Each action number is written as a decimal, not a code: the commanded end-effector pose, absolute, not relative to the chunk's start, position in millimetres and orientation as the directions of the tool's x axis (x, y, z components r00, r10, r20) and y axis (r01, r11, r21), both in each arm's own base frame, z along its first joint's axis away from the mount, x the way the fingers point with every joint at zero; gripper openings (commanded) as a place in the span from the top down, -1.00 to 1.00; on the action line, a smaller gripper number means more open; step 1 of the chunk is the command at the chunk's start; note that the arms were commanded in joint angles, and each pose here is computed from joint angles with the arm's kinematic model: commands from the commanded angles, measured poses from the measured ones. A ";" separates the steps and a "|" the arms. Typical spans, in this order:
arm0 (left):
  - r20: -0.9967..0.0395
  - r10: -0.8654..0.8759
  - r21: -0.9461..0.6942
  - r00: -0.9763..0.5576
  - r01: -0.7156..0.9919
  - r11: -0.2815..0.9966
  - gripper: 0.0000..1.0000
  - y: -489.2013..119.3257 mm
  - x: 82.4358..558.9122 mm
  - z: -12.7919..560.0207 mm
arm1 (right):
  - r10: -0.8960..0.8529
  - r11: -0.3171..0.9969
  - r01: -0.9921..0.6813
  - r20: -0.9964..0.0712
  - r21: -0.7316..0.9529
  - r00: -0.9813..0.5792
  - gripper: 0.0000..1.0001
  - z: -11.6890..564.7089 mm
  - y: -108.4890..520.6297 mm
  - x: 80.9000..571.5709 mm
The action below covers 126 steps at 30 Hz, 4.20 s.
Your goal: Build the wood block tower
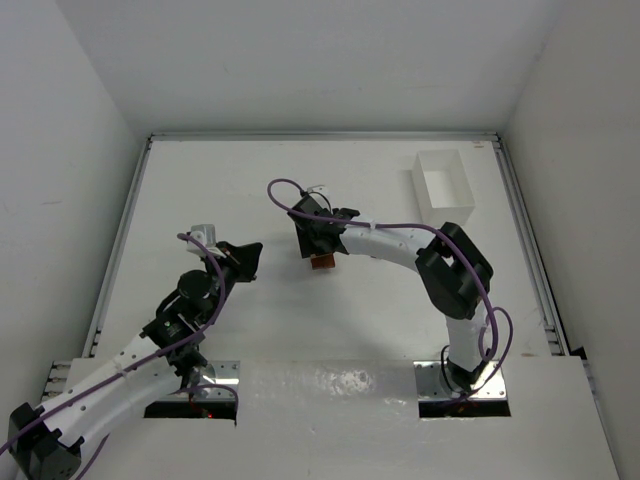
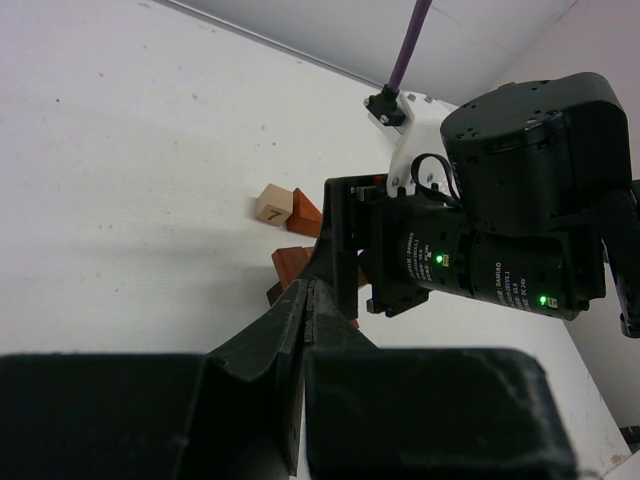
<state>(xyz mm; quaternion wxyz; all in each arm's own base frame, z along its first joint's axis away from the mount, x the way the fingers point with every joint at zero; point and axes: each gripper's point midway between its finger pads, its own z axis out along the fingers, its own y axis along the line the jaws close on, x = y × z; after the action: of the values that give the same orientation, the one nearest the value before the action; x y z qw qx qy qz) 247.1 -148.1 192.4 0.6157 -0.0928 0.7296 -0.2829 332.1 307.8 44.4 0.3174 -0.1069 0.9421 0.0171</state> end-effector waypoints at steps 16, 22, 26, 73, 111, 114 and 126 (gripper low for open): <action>-0.844 -0.498 -0.536 -0.201 0.254 0.805 1.00 -154.0 246.6 205.3 | -0.135 0.984 -0.177 -0.663 -0.004 -0.736 -0.50 64.2 313.7 344.5; -0.844 -0.499 -0.535 -0.197 0.246 0.808 1.00 -152.2 246.9 205.4 | -0.117 0.976 -0.212 -0.709 0.046 -0.695 -0.61 98.5 320.7 351.2; -0.844 -0.507 -0.537 -0.178 0.243 0.808 1.00 -148.1 245.8 210.3 | -0.105 0.972 -0.225 -0.745 0.063 -0.659 -0.62 124.3 315.3 359.6; -0.876 -0.455 -0.475 -0.159 0.119 0.872 1.00 -131.2 258.5 190.9 | -0.286 0.933 -0.357 -0.503 0.048 -0.815 0.05 6.1 319.1 465.4; -0.864 -0.477 -0.500 -0.163 0.168 0.849 1.00 -137.5 253.8 198.5 | -0.233 0.924 -0.375 -0.665 0.077 -0.710 0.31 124.8 307.3 339.4; -0.863 -0.478 -0.503 -0.165 0.172 0.847 1.00 -138.3 253.4 198.9 | -0.220 0.928 -0.362 -0.656 0.087 -0.722 0.31 117.4 310.4 334.6; -0.861 -0.481 -0.506 -0.168 0.183 0.843 1.00 -140.0 252.6 199.6 | -0.233 0.931 -0.357 -0.636 0.073 -0.736 0.27 102.3 318.5 335.9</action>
<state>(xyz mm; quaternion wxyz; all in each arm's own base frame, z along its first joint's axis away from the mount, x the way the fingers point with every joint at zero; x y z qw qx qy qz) 253.6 -134.1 186.0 0.6267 -0.1073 0.7339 -0.2392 325.8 306.4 93.1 0.3053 -0.1690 0.9332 0.0855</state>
